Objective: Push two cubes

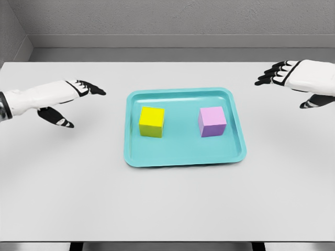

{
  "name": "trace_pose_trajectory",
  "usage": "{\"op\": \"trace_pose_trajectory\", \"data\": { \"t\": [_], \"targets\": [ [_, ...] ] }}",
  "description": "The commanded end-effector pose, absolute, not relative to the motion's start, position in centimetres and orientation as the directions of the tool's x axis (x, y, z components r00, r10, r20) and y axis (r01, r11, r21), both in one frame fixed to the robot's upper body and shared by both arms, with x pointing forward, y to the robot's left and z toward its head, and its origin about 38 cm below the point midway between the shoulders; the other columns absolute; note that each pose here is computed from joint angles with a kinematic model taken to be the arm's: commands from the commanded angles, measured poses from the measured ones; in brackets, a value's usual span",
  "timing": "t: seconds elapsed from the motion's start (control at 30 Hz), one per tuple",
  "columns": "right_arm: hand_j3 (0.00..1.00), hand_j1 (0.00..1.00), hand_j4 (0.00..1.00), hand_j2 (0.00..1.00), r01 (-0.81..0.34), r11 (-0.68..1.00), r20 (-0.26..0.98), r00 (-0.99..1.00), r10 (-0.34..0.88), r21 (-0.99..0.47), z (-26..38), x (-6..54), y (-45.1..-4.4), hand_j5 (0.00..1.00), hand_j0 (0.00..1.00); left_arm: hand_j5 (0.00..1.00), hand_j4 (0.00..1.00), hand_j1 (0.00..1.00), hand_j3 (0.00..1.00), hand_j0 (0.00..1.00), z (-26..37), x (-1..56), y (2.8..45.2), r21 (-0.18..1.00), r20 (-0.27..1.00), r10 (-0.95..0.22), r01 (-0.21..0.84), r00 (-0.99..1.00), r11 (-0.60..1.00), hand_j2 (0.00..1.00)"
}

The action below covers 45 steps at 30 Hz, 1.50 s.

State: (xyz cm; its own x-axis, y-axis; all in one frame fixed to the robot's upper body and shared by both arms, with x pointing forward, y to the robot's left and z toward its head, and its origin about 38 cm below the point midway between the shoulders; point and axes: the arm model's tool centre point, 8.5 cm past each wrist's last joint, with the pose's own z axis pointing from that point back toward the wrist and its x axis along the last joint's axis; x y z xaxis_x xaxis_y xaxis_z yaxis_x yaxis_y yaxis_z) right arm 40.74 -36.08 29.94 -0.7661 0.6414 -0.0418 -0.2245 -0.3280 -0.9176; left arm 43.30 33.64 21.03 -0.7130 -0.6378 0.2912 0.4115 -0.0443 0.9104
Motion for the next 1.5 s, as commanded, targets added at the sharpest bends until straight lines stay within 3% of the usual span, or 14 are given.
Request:
{"op": "trace_pose_trajectory", "data": {
  "t": [0.0,0.13,0.17,0.2,0.27,0.3,0.37,0.43,0.83,1.47],
  "targets": [
    [1.00,1.00,1.00,1.00,-0.224,-0.322,-0.037,-0.768,0.639,-0.920,29.9,40.8,-35.9,1.00,1.00,1.00,1.00,1.00,1.00,1.00,20.1,43.3,33.5,0.900,0.310,-0.639,0.434,-0.704,-0.042,1.00],
    [1.00,1.00,1.00,1.00,-0.223,-0.323,-0.035,-0.772,0.634,-0.920,29.9,40.7,-35.7,1.00,1.00,1.00,1.00,1.00,1.00,1.00,20.8,43.3,30.9,0.883,0.290,-0.585,0.447,-0.757,-0.140,1.00],
    [1.00,1.00,1.00,1.00,-0.244,-0.344,-0.025,-0.783,0.622,-0.906,28.8,40.6,-35.2,1.00,1.00,0.95,0.95,0.95,0.95,0.95,21.2,43.6,29.9,0.892,0.289,-0.567,0.432,-0.771,-0.133,0.95],
    [0.90,0.90,0.90,0.90,-0.259,-0.402,-0.043,-0.794,0.606,-0.878,27.0,40.6,-34.5,0.90,0.90,0.80,0.80,0.80,0.80,0.80,21.5,43.7,29.7,0.895,0.285,-0.565,0.426,-0.775,-0.133,0.80],
    [0.33,0.33,0.33,0.33,-0.285,-0.452,-0.037,-0.812,0.583,-0.845,24.7,40.4,-33.6,0.33,0.33,0.58,0.58,0.58,0.58,0.58,21.5,44.2,28.5,0.900,0.295,-0.547,0.421,-0.783,-0.117,0.58],
    [0.19,0.19,0.19,0.19,-0.286,-0.454,-0.038,-0.812,0.582,-0.844,24.6,40.4,-33.5,0.19,0.19,0.49,0.49,0.49,0.49,0.49,21.3,44.3,28.1,0.902,0.285,-0.545,0.414,-0.788,-0.127,0.49],
    [0.12,0.12,0.12,0.12,-0.258,-0.532,-0.095,-0.831,0.548,-0.806,22.7,40.7,-32.0,0.12,0.12,0.36,0.36,0.36,0.36,0.36,21.2,45.1,27.6,0.901,0.288,-0.548,0.416,-0.785,-0.123,0.36],
    [0.04,0.04,0.04,0.04,-0.250,-0.563,-0.116,-0.837,0.534,-0.787,21.7,40.9,-31.5,0.04,0.04,0.34,0.34,0.34,0.34,0.34,21.1,45.3,27.0,0.903,0.283,-0.543,0.410,-0.790,-0.127,0.34],
    [0.00,0.00,0.00,0.00,-0.215,-0.588,-0.136,-0.859,0.494,-0.779,19.7,43.2,-27.4,0.00,0.00,0.34,0.34,0.34,0.34,0.34,20.7,45.3,23.8,0.906,0.303,-0.484,0.406,-0.821,-0.122,0.34],
    [0.00,0.00,0.00,0.00,-0.288,-0.585,-0.101,-0.835,0.541,-0.758,17.1,45.2,-27.4,0.00,0.00,0.34,0.34,0.34,0.34,0.34,18.7,44.8,19.8,0.899,0.301,-0.431,0.404,-0.851,-0.170,0.34]
  ]
}}
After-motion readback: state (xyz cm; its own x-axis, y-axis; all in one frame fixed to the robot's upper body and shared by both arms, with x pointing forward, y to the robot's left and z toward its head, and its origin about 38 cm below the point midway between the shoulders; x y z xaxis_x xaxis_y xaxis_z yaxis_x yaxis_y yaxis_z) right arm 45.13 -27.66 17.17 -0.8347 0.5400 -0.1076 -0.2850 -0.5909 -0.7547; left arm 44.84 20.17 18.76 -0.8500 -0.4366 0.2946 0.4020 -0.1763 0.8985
